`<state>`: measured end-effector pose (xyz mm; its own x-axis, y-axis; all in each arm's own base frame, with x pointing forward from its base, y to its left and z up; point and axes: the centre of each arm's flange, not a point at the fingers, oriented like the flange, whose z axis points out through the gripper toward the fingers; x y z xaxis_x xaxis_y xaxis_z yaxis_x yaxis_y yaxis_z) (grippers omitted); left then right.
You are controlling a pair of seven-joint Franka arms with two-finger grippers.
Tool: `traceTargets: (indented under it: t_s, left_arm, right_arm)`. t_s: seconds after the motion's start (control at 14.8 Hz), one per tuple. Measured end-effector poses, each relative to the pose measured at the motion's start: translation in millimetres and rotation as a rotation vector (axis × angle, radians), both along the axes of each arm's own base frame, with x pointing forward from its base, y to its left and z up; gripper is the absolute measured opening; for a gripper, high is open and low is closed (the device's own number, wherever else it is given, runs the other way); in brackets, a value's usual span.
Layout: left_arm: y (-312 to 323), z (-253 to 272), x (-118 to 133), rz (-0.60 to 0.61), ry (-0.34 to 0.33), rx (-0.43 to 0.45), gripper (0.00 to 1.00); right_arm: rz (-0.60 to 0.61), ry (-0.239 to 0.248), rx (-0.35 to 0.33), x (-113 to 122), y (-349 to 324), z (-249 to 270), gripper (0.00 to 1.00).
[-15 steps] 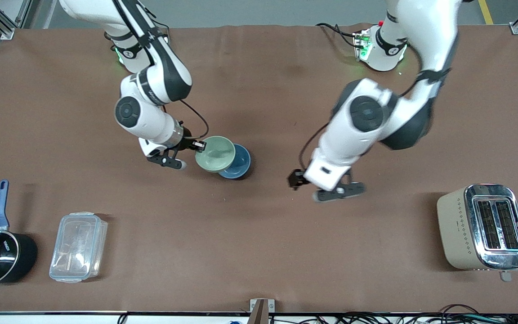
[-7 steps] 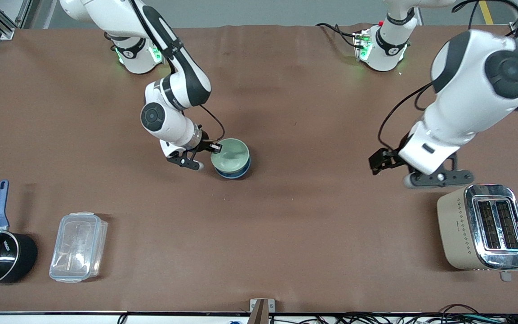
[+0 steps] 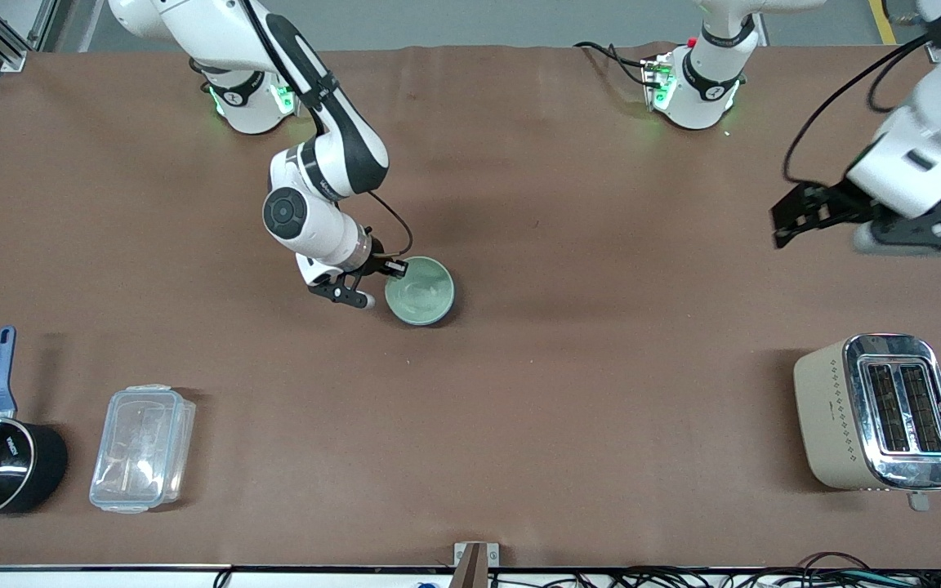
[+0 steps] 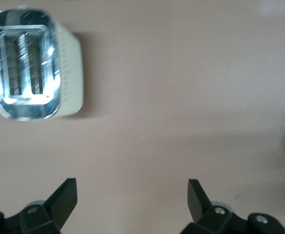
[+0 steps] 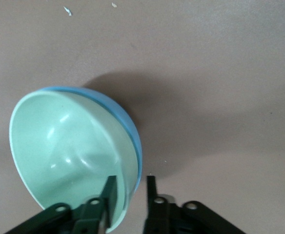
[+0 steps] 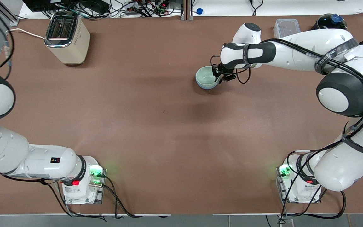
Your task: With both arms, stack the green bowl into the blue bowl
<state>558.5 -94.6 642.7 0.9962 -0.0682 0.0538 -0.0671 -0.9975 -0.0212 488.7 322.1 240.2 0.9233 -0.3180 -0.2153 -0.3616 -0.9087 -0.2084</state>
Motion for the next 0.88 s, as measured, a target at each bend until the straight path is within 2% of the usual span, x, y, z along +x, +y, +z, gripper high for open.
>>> traceTargets:
  t_s: [0.27,0.41,0.47,0.61,0.75,0.88]
  left_arm:
    - [19.0,17.8,-25.9,0.019,0.037,0.013,1.00]
    - [31.4,17.3,-32.2,0.041,0.042,0.015,1.00]
    - [36.2,16.2,-33.4,0.050,0.045,0.016,1.00]
    - [37.2,15.5,-33.5,0.052,0.047,0.016,1.00]
    - [33.1,15.4,-34.0,0.045,0.046,0.017,1.00]
    - [21.4,15.4,-35.5,0.023,0.046,0.019,1.00]
  right_arm:
    - [-0.056,-0.013,0.011,11.0,3.8,13.8,0.76]
    - [-0.073,-0.022,0.023,21.6,-3.1,30.6,0.94]
    - [-0.084,-0.022,0.027,29.4,-14.7,44.3,1.00]
    - [-0.076,-0.027,0.004,46.5,-58.8,77.3,1.00]
    - [-0.041,-0.041,-0.067,62.3,-133.3,108.0,1.00]
    - [0.008,-0.070,-0.102,68.8,-213.4,121.8,1.00]
